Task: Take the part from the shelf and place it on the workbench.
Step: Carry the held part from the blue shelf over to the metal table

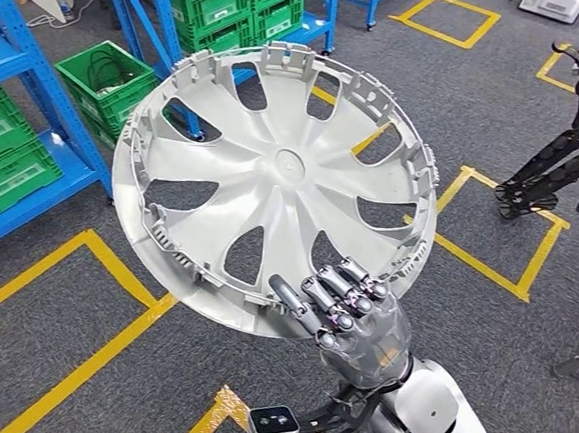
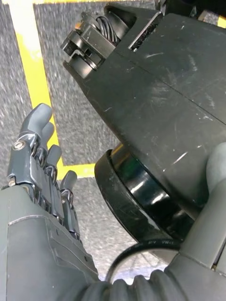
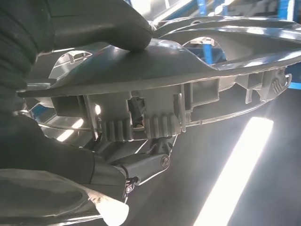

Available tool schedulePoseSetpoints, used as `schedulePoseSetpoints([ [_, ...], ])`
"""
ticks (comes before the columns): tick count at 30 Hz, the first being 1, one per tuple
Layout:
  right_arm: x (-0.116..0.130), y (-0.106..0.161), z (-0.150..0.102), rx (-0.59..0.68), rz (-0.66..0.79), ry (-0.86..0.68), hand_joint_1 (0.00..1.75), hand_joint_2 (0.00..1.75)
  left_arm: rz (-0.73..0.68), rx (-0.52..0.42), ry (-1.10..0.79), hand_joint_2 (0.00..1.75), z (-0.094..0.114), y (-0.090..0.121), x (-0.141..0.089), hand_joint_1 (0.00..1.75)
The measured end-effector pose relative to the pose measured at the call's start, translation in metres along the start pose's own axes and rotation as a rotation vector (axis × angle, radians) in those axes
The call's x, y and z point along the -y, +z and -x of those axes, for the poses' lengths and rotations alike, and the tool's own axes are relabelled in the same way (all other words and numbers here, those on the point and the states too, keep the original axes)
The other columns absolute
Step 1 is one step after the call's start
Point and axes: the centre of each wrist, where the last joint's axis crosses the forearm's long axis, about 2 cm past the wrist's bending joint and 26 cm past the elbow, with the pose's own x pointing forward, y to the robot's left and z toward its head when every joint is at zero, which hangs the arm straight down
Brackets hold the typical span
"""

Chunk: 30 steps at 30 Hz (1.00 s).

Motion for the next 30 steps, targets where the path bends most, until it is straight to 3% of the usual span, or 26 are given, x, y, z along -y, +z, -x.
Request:
schedulePoseSetpoints([
  [30, 0.0004, 0.0029, -0.0027, -0.014, -0.009, -0.007, 1.75, 1.75, 0.002, -0.004, -0.012, 1.75, -0.0003, 0.0002, 0.0027, 0.00],
])
